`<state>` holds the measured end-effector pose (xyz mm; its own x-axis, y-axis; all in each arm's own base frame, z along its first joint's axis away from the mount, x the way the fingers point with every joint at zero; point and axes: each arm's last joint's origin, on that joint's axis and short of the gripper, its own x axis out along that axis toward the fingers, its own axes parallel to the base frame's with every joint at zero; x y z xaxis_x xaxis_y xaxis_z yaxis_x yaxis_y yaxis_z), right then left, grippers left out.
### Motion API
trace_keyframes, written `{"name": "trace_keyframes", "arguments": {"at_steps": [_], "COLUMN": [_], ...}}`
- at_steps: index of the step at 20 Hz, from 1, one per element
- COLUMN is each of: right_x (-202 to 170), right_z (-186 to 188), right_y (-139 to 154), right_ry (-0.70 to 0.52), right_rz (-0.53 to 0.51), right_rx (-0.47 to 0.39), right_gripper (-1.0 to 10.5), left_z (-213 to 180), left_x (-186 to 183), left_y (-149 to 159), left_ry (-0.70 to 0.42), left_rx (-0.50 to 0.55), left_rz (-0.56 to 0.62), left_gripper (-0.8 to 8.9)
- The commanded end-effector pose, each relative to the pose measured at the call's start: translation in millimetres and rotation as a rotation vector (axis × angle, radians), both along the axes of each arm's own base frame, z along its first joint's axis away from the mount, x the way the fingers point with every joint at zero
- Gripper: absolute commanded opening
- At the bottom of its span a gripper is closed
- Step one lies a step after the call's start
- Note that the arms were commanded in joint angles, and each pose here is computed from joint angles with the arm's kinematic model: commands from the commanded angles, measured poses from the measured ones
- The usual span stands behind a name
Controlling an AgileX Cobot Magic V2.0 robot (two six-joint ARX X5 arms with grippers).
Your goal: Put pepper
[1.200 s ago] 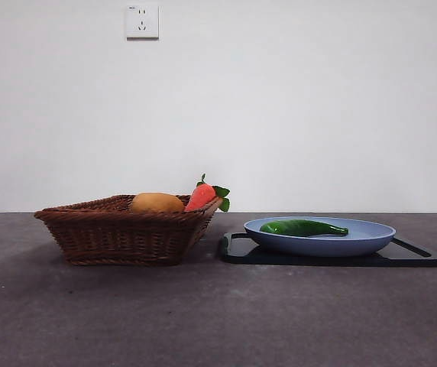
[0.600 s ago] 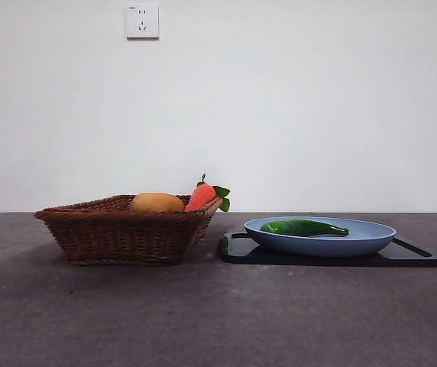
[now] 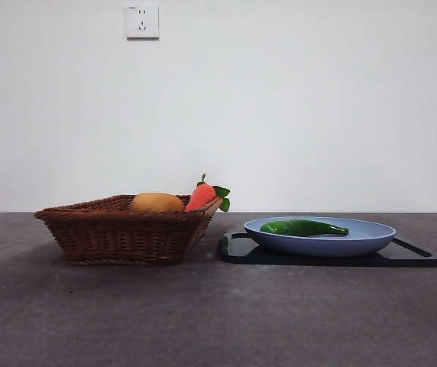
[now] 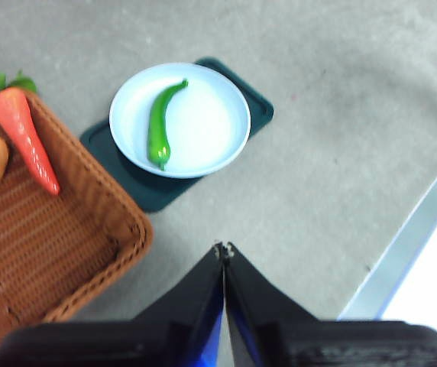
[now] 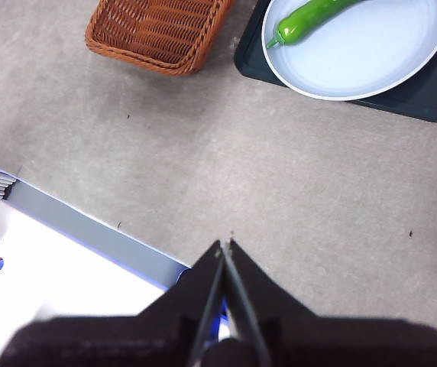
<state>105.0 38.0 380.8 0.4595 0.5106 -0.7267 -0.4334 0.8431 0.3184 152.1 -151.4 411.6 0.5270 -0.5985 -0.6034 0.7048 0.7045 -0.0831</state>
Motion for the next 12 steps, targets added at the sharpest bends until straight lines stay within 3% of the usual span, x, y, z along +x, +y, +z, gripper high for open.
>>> {"name": "trace_keyframes", "arguments": {"at_steps": [1,3,6,12], "right_x": [0.7,0.7,0.7,0.8], "right_z": [4.6,4.7,4.7,4.6], "right_y": [0.5,0.5,0.5,0.5], "right_ry": [-0.026,-0.026,-0.026,-0.026], "right_rz": [0.010,0.010,0.010,0.010], "right_rx": [-0.002,-0.001,-0.001,-0.002], "right_gripper": [0.1,0.1,0.1,0.1], "left_z": [6.7,10.4,29.9,61.0], "left_x": [1.2,4.0,11.4,-13.6], "left_y": [-4.0,-1.0,16.9,92.6], "left_ry": [-0.039,-0.126,-0.310,-0.651], "left_rx": [-0.028,0.002,-0.060,-0.198], "left_rz": [-0.014,-0.009,0.055,0.348], "left_gripper": [0.06,0.07,0.07,0.08]}}
